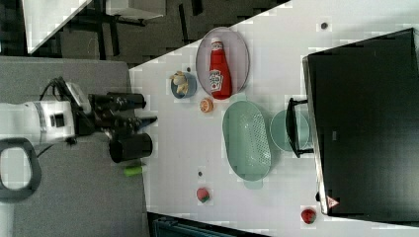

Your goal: Drag strainer right to left.

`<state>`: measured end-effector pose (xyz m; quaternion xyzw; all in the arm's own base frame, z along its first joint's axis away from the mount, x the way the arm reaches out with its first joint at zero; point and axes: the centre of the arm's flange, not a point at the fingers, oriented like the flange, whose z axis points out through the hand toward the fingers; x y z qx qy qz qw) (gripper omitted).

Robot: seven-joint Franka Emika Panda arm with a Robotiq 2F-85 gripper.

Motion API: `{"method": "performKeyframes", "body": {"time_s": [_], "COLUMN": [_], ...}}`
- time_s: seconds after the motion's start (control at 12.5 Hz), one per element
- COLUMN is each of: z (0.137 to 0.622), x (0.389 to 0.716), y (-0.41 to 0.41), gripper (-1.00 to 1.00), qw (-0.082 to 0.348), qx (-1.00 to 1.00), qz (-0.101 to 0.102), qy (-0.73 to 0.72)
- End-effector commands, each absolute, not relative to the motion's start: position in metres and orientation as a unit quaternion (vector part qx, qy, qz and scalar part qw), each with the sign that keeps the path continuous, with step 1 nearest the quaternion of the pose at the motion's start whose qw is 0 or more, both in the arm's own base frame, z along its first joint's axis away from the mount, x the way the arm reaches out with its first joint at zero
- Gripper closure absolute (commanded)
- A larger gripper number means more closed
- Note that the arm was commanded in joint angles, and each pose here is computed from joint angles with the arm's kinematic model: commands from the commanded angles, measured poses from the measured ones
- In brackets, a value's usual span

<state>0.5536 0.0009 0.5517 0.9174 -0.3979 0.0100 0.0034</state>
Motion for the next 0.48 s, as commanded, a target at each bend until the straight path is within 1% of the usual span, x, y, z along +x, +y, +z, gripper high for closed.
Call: {"method": "performKeyframes", "body": {"time_s": [0.08, 0.24, 0.48], "z": [0.632, 0.631, 0.613], "x": [0.386, 0.387, 0.396], "y": [-0.03, -0.03, -0.026], "gripper": [-0.59, -1.0, -1.0], "qw": [0.008, 0.009, 0.015], "qx": [0.89, 0.89, 0.892], "qz": [0.005, 0.004, -0.005], "qy": [-0.455, -0.455, -0.451]}}
